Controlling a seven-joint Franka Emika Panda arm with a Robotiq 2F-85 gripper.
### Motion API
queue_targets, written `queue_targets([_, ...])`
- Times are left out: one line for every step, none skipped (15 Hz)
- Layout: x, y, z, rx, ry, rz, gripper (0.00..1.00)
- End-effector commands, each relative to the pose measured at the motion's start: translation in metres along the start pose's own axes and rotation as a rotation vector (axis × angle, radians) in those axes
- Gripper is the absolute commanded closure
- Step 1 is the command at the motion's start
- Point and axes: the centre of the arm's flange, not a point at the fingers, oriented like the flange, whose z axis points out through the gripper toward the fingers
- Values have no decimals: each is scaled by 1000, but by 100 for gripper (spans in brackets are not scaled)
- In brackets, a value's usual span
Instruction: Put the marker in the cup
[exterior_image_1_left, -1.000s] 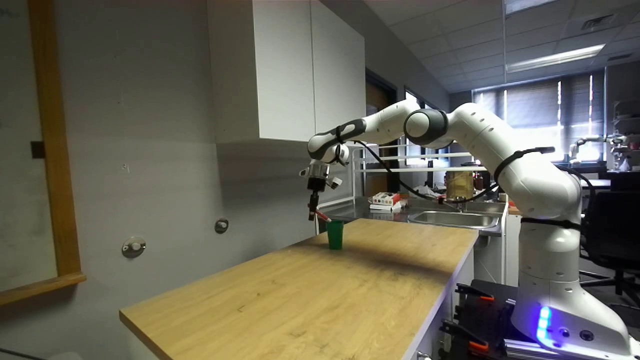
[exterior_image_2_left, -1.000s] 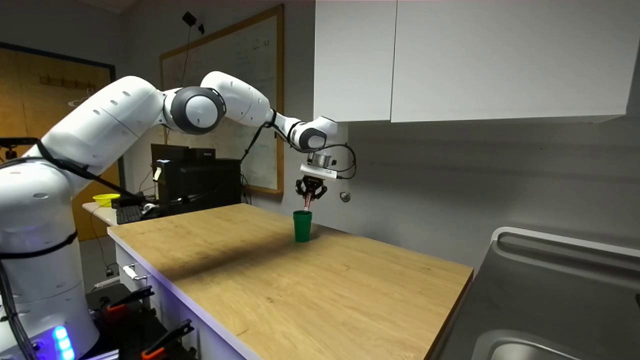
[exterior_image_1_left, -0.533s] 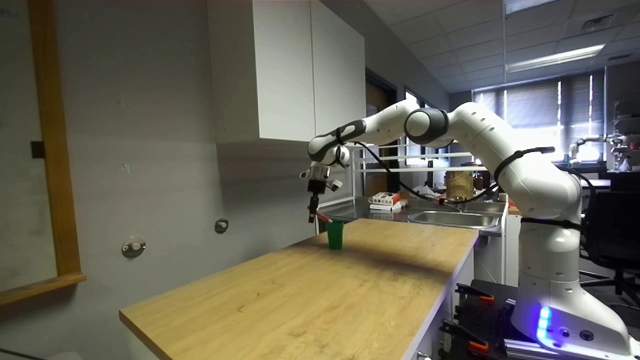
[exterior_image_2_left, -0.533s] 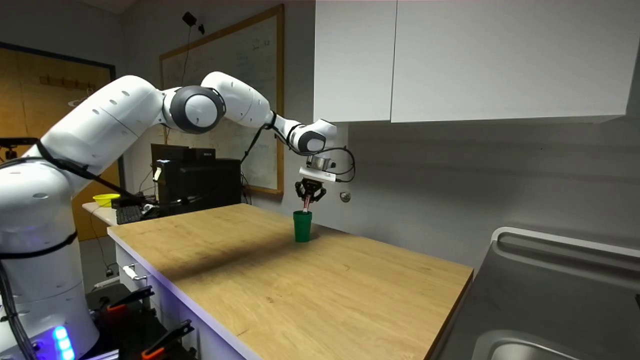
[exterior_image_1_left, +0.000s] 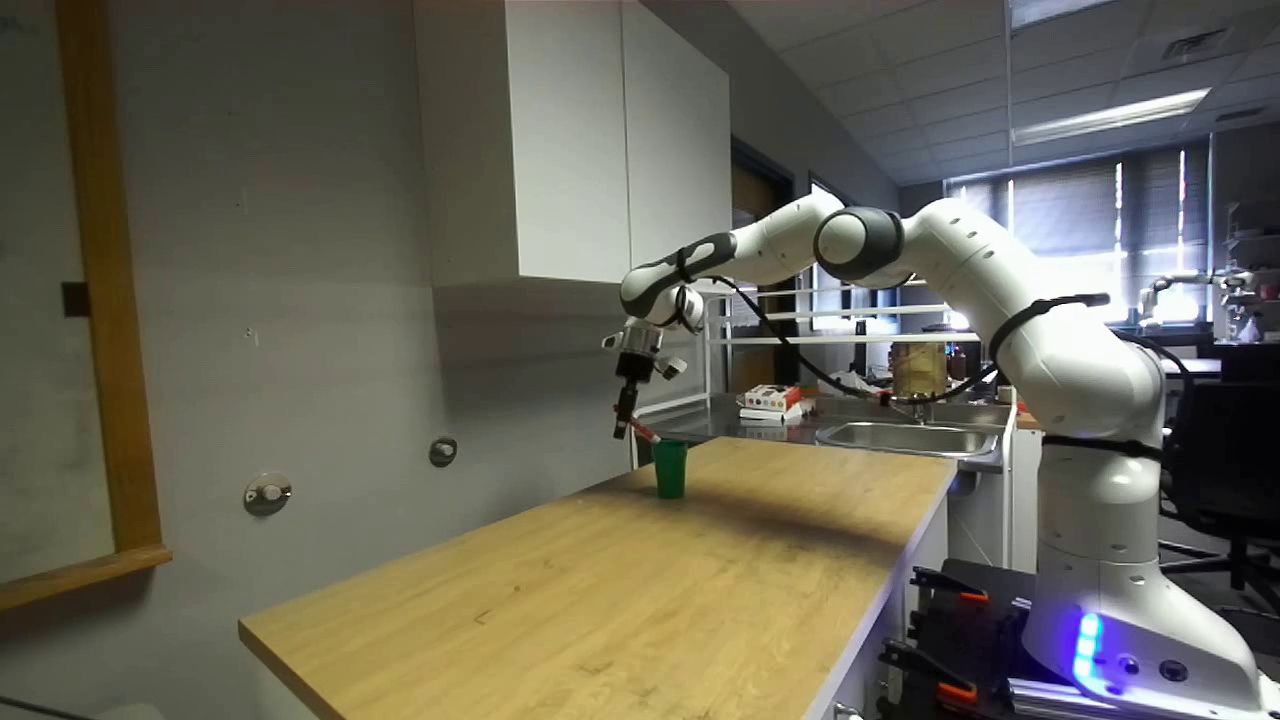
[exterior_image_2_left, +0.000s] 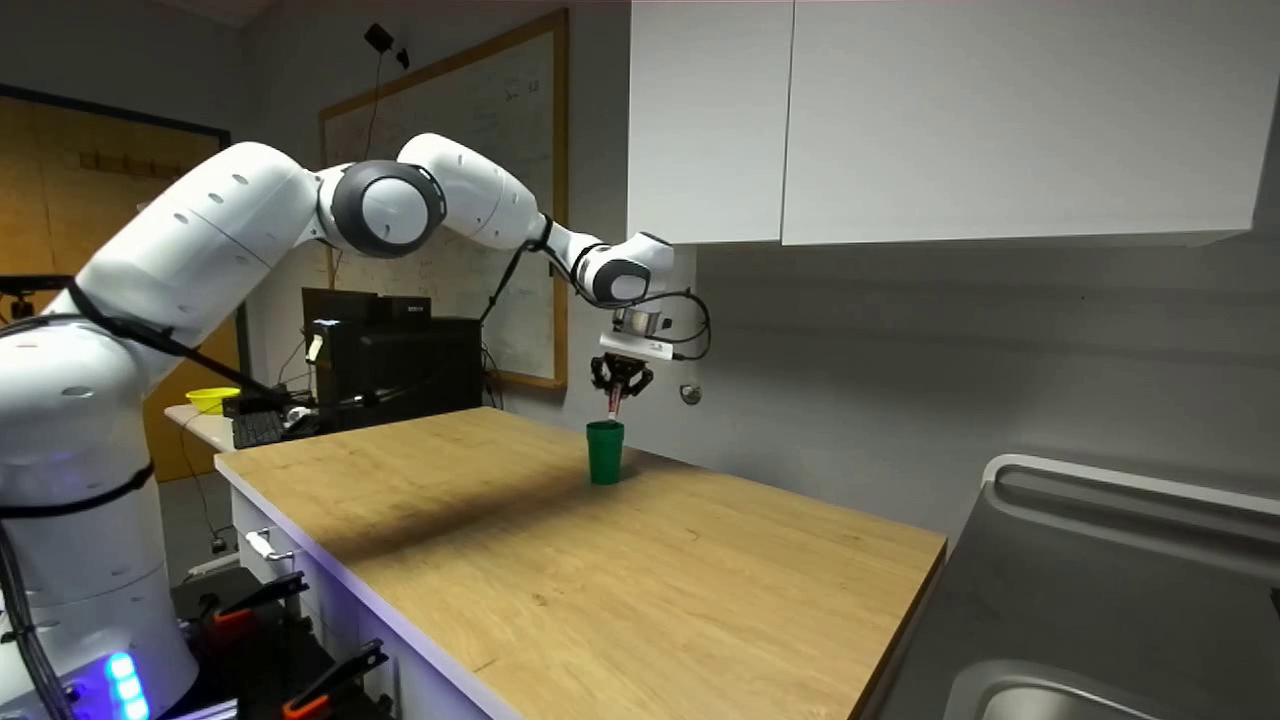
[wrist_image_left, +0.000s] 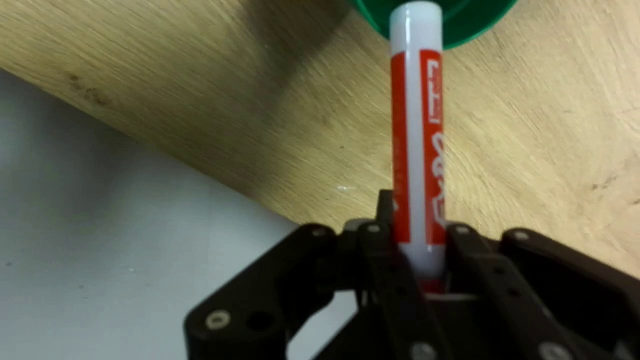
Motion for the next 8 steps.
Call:
queue_targets([-27,-7,-5,24,68,-21,95])
queue_targets([-33,-3,-5,26,83,-21,95])
queue_targets([-37,-1,-6,29,93,-21,95])
queue_targets([-43,2,-5,32,105,-21,95])
queue_targets([-48,4,-5,38,114,-20,95])
queue_targets([-53,6,-5,39,120,-20,95])
queue_targets([-57,7,-5,47,123,-15,95])
queue_targets([-61,7,-4,48,124,-13,66])
